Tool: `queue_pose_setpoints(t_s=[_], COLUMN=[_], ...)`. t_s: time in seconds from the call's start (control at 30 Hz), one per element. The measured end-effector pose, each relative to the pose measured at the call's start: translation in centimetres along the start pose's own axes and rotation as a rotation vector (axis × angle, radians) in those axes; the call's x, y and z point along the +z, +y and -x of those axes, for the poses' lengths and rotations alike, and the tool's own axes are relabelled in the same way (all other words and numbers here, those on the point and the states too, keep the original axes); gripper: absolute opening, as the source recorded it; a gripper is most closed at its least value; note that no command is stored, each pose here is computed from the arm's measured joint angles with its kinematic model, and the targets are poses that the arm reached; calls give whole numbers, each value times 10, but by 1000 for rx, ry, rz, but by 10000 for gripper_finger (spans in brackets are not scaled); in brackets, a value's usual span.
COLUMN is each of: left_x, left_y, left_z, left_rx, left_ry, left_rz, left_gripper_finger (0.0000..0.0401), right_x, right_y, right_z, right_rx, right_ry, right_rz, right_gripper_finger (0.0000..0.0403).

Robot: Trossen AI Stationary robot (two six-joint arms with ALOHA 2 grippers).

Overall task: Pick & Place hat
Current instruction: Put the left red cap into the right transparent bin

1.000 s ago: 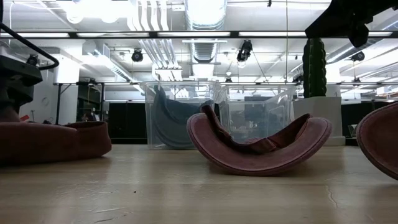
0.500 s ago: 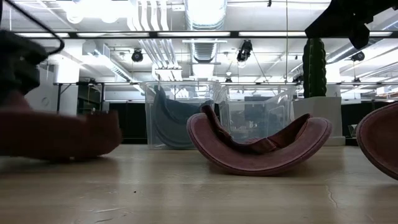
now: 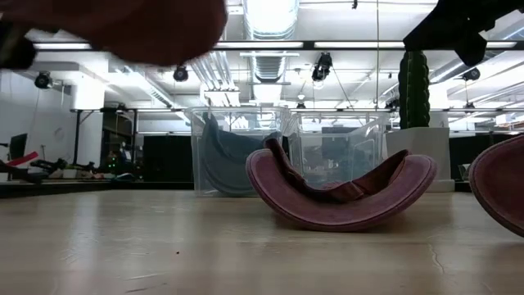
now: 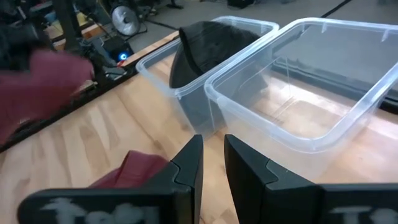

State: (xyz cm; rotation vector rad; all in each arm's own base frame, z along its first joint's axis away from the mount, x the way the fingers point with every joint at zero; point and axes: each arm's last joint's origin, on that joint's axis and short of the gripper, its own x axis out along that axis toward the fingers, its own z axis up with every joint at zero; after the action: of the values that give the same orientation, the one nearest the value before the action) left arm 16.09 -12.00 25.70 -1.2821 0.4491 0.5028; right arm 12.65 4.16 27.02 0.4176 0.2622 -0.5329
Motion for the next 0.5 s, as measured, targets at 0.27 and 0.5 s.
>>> queue_pose_setpoints(t_s=[0.27, 0.5], left_x=[37, 78], left_y=[-54, -85], left_z=[8, -13], left_rx=[-86, -18], left_ry=[-254, -401], left_rz=[-155, -291], left_gripper_finger=[20, 20], right_x=[2, 15], right_y=[3, 20], right_z=[0, 0], right_rx=[49, 182], right_ry=[11, -81], right_rz=[-28, -56], right_gripper_finger=[106, 180])
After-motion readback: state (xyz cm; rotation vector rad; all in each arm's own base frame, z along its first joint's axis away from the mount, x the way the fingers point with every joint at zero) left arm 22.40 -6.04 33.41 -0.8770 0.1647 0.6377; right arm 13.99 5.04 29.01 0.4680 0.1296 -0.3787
